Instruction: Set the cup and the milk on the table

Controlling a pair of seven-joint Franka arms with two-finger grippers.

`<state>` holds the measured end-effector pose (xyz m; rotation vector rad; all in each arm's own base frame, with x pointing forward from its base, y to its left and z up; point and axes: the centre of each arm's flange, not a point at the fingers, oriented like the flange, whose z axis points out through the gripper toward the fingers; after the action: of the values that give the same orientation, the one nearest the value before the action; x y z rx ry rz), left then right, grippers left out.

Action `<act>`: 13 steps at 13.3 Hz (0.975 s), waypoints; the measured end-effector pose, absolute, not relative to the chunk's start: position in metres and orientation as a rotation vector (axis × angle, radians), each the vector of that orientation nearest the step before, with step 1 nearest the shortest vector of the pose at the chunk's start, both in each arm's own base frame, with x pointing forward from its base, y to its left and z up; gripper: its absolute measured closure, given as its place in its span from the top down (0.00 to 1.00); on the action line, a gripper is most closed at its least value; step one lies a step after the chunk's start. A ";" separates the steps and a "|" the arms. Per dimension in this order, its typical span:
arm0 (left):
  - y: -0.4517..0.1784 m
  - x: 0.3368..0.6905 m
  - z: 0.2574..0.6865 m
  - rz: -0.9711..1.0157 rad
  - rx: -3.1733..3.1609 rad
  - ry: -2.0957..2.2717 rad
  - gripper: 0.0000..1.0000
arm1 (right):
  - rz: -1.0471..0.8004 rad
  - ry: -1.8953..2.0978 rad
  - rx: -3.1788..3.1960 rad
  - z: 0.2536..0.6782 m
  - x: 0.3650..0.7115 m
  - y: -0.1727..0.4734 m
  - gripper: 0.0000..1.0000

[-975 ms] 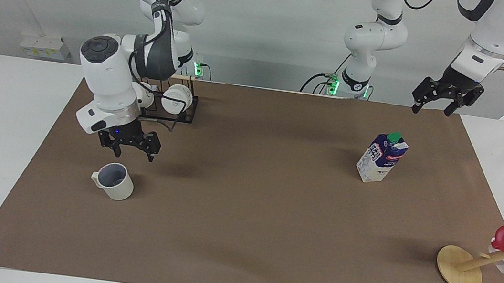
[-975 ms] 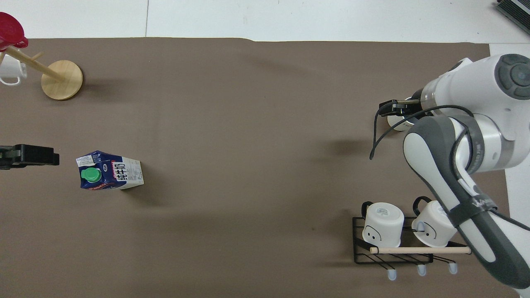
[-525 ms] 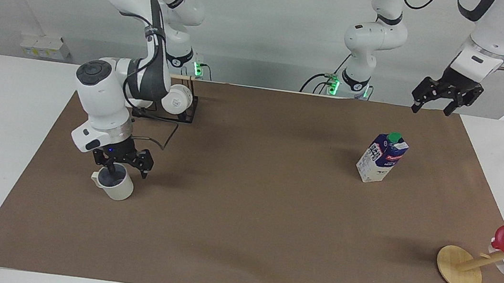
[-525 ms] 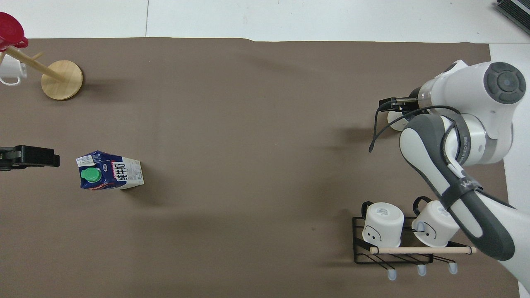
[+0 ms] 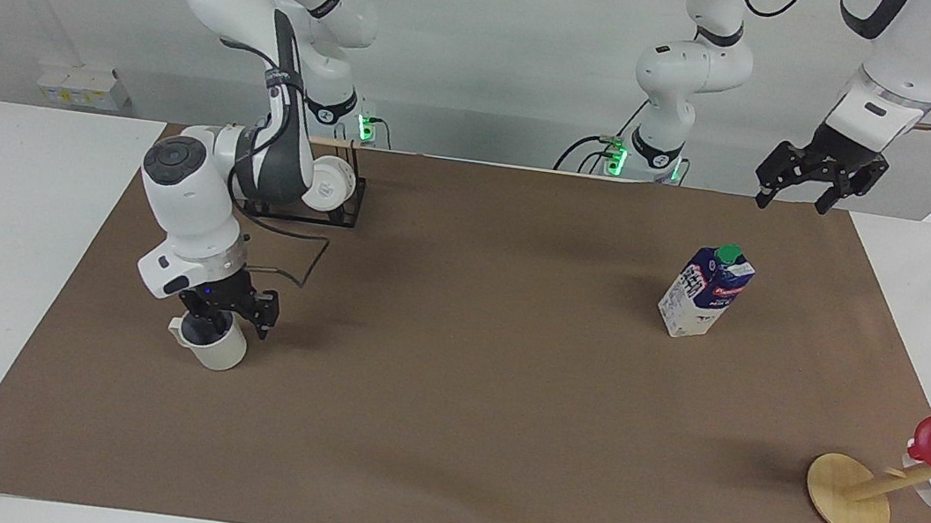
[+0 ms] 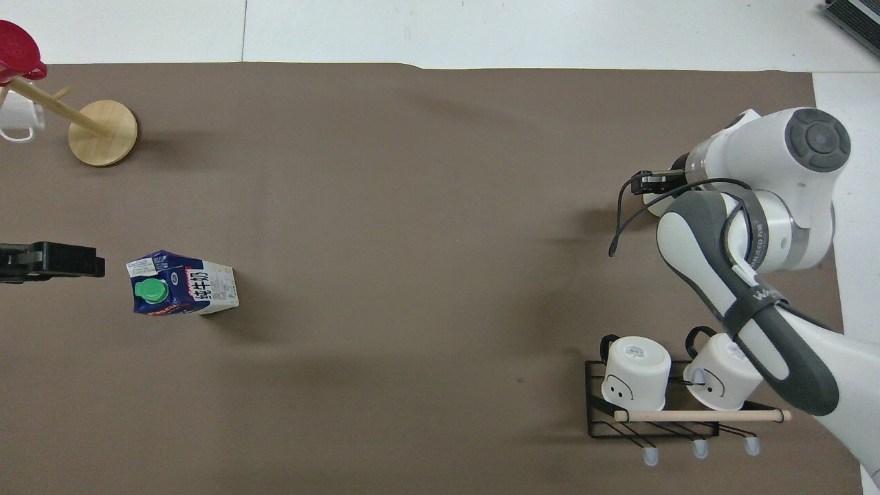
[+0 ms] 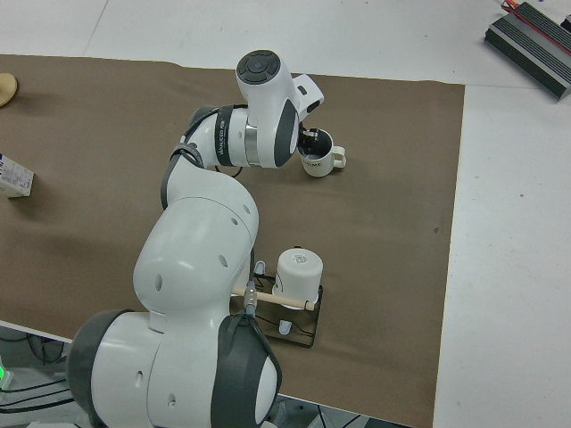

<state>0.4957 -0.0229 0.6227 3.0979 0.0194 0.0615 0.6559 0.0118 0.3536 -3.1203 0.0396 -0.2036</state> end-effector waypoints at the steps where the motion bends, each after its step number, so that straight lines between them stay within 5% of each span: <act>1: -0.023 0.496 0.623 0.061 3.098 0.019 1.00 | -0.202 0.040 -3.120 0.353 0.656 0.011 0.45; 5: -0.023 0.496 0.623 0.061 3.098 0.020 1.00 | -0.209 0.041 -3.123 0.355 0.657 0.010 0.05; 13: -0.024 0.497 0.610 0.036 3.098 0.015 1.00 | -0.251 -0.026 -3.123 0.402 0.657 0.038 0.05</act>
<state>0.4969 -0.0244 0.6102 3.0980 0.0153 0.0361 0.6575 0.0382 0.4023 -3.1229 -0.0260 -0.2507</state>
